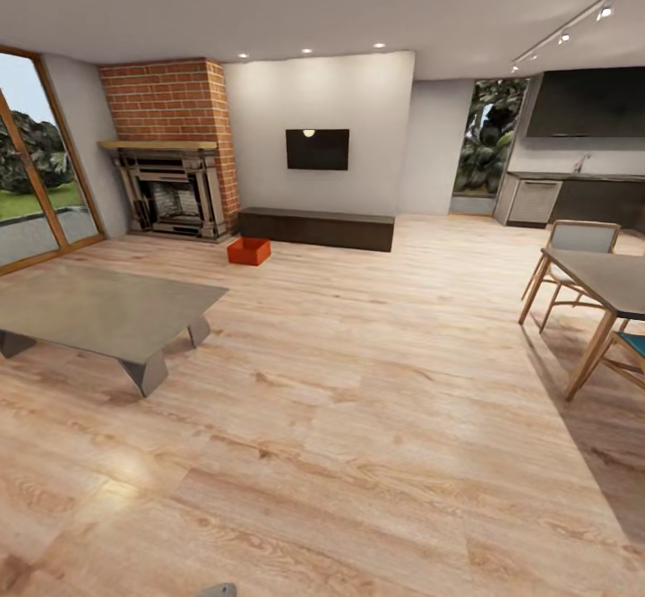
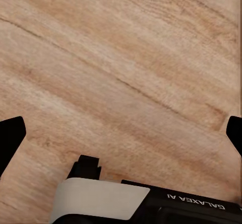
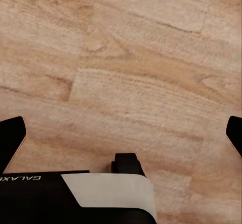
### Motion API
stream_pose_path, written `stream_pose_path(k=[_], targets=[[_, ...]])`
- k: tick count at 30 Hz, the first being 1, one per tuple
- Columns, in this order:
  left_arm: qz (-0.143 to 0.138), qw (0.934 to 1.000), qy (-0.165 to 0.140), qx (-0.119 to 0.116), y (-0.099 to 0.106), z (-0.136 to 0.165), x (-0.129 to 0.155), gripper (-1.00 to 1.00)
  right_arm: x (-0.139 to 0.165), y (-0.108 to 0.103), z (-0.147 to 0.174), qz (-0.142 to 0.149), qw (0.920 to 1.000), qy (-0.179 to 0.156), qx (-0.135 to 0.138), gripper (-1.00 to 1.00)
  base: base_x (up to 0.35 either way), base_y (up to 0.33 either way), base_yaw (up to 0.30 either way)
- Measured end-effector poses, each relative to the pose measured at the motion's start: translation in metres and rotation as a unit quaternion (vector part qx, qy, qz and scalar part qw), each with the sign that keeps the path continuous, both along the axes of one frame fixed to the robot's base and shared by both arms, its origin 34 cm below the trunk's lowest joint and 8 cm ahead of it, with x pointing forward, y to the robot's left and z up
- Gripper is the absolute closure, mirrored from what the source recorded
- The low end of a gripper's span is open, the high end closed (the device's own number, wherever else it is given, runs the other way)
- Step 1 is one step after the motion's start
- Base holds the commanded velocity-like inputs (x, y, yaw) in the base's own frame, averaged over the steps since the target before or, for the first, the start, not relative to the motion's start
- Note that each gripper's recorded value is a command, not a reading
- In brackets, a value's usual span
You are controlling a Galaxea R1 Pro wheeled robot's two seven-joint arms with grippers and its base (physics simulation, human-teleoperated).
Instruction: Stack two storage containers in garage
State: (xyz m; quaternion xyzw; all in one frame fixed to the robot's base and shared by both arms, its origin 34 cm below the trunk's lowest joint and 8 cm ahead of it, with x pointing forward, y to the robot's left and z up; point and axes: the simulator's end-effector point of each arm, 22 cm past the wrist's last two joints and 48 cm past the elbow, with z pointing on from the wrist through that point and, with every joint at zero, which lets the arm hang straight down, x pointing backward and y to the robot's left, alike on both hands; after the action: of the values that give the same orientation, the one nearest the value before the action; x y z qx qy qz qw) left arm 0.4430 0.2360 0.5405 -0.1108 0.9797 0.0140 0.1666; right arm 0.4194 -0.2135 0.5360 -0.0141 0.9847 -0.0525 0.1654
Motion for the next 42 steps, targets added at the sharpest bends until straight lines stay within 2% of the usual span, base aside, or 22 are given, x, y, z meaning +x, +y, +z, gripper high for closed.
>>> stream_pose_path(k=[42], targets=[[0.001, 1.0000, 0.000, 0.000, 0.0008, 0.0000, 0.0000, -1.00, 0.0000, 0.0000, 0.0000, 0.000, 1.0000, 0.000, 0.000, -1.00, 0.338, 0.000, 0.000]])
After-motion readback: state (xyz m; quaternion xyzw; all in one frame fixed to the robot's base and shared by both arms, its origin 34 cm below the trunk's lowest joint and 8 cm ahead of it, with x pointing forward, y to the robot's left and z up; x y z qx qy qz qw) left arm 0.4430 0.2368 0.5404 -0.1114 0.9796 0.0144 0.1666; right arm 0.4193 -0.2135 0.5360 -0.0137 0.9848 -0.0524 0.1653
